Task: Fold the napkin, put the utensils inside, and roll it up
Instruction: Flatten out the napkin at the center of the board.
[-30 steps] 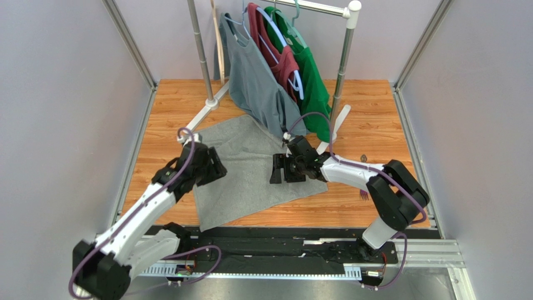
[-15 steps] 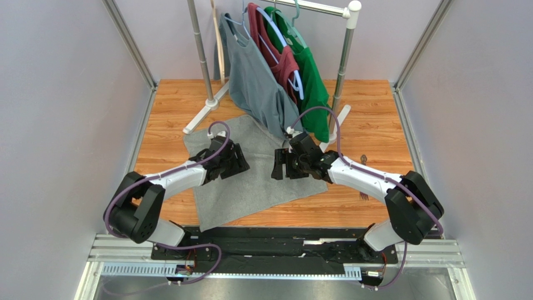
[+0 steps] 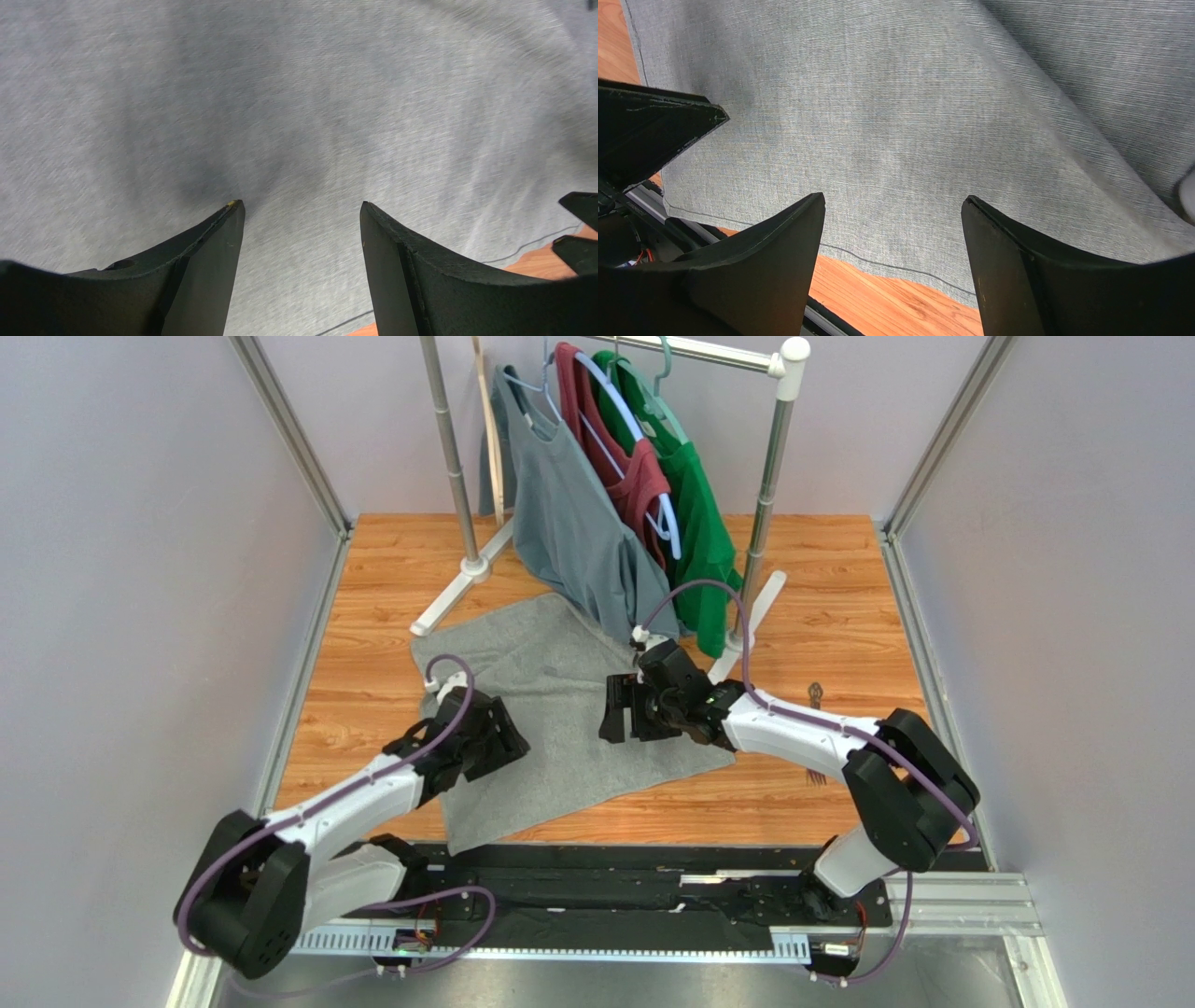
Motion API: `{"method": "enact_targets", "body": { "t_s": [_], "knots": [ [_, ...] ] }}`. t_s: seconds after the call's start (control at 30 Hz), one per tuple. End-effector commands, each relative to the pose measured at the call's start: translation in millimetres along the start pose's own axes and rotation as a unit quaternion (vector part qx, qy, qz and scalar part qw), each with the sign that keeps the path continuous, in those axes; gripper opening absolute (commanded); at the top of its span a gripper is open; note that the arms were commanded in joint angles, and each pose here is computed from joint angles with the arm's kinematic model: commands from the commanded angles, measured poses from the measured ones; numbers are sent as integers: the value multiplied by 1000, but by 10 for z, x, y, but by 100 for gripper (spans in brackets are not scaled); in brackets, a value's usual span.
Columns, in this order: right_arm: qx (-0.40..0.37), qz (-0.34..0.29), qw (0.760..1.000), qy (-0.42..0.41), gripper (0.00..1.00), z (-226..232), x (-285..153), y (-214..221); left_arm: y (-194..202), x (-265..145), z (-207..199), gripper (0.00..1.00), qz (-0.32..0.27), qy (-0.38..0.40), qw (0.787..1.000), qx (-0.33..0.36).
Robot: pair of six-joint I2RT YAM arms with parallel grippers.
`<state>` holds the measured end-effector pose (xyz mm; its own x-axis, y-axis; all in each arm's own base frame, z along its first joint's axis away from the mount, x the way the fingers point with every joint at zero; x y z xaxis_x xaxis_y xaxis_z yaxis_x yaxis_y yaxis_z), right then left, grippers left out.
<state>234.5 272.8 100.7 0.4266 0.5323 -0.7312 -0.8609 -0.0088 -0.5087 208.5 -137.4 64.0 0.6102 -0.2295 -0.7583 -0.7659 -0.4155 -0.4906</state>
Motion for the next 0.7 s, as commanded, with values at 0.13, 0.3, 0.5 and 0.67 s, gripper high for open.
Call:
{"method": "enact_targets", "body": {
  "t_s": [0.13,0.3,0.5,0.67],
  "knots": [
    [-35,-61,997,-43,76,380,208,-134,-113,-375,134,71,-53,-18,998,-7],
    [-47,-70,995,-56,76,433,460,-115,-315,-547,-31,75,-73,0,997,19],
    [-55,-28,997,-52,75,467,619,137,-619,-583,-154,81,-100,0,994,37],
    [-56,28,997,-44,75,558,631,619,-878,-534,-199,81,-119,1,992,39]
  ]
}}
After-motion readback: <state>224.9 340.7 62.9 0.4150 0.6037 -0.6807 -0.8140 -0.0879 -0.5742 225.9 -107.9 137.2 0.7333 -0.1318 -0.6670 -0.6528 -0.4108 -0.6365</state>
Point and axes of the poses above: each gripper's point midway between its finger pads, its own x axis out along the fingers, its own z axis along the line the jaws close on, y = z × x, the point moved 4 cm from there along -x, back along the fingers, and after that the axes turned 2 degrees about x, right-handed, at the moved point
